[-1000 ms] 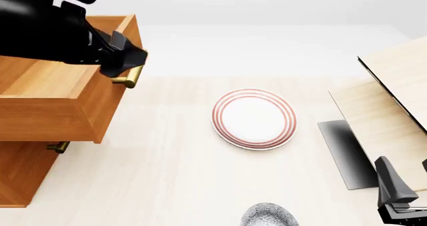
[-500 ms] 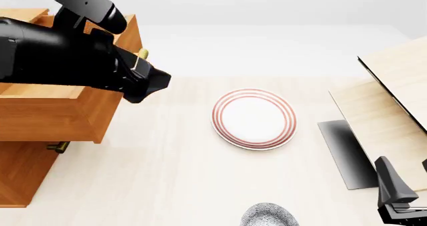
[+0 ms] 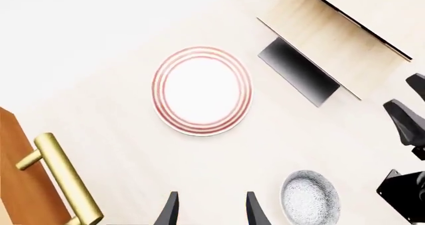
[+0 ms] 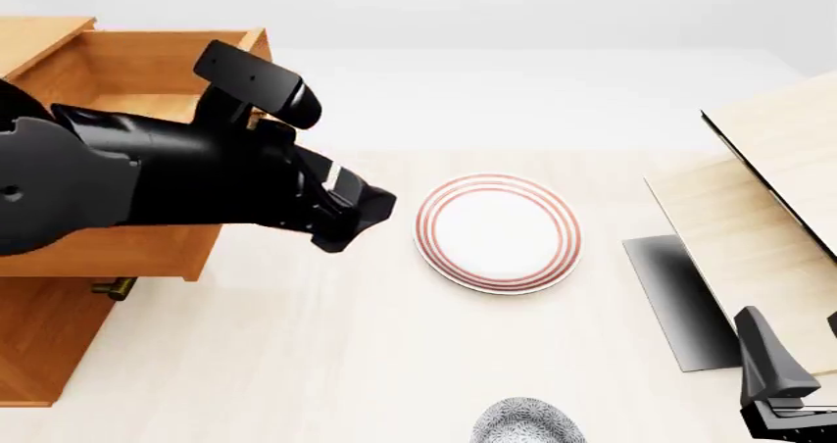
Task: Open the top drawer of the cabinet and put the bowl in it.
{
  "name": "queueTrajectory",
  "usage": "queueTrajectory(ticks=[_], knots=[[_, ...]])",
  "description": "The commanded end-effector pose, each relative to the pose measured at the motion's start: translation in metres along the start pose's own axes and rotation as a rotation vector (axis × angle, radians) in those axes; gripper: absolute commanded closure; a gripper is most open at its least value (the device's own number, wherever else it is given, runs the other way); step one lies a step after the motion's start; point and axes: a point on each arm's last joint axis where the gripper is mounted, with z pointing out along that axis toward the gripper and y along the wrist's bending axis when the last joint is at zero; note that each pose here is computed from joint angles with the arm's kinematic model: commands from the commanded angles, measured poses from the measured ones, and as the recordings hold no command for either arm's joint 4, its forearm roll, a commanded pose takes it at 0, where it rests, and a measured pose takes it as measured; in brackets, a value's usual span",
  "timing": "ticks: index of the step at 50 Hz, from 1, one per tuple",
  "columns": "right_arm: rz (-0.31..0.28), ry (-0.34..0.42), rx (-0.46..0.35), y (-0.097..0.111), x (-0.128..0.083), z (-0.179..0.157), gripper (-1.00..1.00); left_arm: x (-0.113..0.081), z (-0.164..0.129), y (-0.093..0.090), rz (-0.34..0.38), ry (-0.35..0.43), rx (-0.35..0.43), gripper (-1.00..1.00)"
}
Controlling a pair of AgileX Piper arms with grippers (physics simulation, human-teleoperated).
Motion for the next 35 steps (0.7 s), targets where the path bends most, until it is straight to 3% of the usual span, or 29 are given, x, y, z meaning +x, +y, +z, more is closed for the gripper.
queueTrajectory(ticks=[1,35], knots=[[0.000,0.000,0.000,0.000,0.000,0.000,-1.00,0.022,0.025,-0.009,-0.055,0.032,0.028,-1.00],[0.000,0.000,0.000,0.000,0.000,0.000,-1.00,0.057,0.100,-0.049,-0.092,0.132,0.114,-1.00]])
